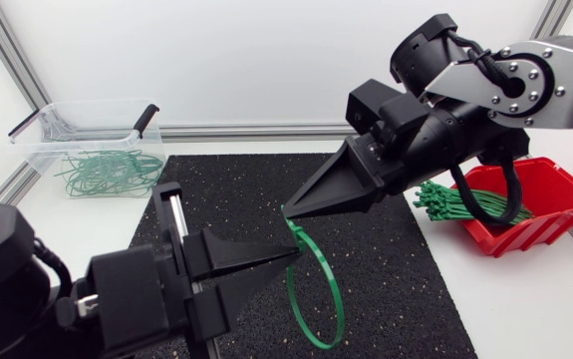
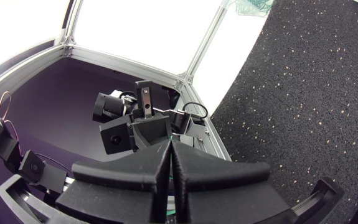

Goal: Take a green cable tie from the red box, thread the tail through the head to close it, then place it in the transparent bin on the left.

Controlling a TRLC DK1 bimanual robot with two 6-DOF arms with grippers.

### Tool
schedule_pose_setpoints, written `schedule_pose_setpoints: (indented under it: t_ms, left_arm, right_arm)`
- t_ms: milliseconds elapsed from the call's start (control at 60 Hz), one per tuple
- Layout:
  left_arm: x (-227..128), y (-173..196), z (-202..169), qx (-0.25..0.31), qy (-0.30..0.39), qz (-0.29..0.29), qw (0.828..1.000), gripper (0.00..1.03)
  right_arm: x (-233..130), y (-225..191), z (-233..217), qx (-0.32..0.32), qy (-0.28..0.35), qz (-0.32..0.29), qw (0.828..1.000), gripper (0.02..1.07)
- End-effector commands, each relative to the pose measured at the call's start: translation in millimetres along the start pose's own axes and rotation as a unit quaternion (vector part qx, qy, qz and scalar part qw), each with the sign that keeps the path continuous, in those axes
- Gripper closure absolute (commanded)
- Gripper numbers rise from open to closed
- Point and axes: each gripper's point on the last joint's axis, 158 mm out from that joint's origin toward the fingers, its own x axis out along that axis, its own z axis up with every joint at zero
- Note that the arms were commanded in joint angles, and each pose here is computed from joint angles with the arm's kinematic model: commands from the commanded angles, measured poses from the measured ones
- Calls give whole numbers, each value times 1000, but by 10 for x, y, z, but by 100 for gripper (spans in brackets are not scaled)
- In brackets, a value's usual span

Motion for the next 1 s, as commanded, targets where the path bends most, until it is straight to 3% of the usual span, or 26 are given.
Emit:
schedule_pose_setpoints:
  t_ms: [0, 367, 483, 533, 617, 683, 833, 983]
  left_arm:
    - [36, -212, 217, 11, -29, -44, 999, 100]
    - [78, -246, 172, 10, -21, -47, 999, 100]
    - [88, 46, 38, -1, 0, -3, 1000, 100]
    - [67, 305, -52, -21, 11, 22, 999, 100]
    - [-58, 763, -207, -84, 21, 52, 995, 100]
    - [-140, 1027, -356, -111, 32, 73, 991, 100]
    - [-410, 1714, -842, -187, 76, 147, 968, 100]
    - [-780, 2230, -1269, -219, 117, 228, 942, 100]
  right_arm:
    - [-57, -60, 176, -10, -18, -17, 1000, 101]
    - [-67, -60, 43, -5, -17, -24, 1000, 101]
    - [-133, -7, -21, -22, -28, -30, 999, 100]
    - [-209, -15, 15, -27, -41, -34, 998, 83]
    - [-354, -122, 114, -27, -66, -48, 996, 32]
    - [-388, -366, 153, -33, -73, -95, 992, 5]
    - [-399, -870, 145, -52, -77, -194, 977, 5]
    - [-482, -1266, 98, -48, -72, -272, 958, 5]
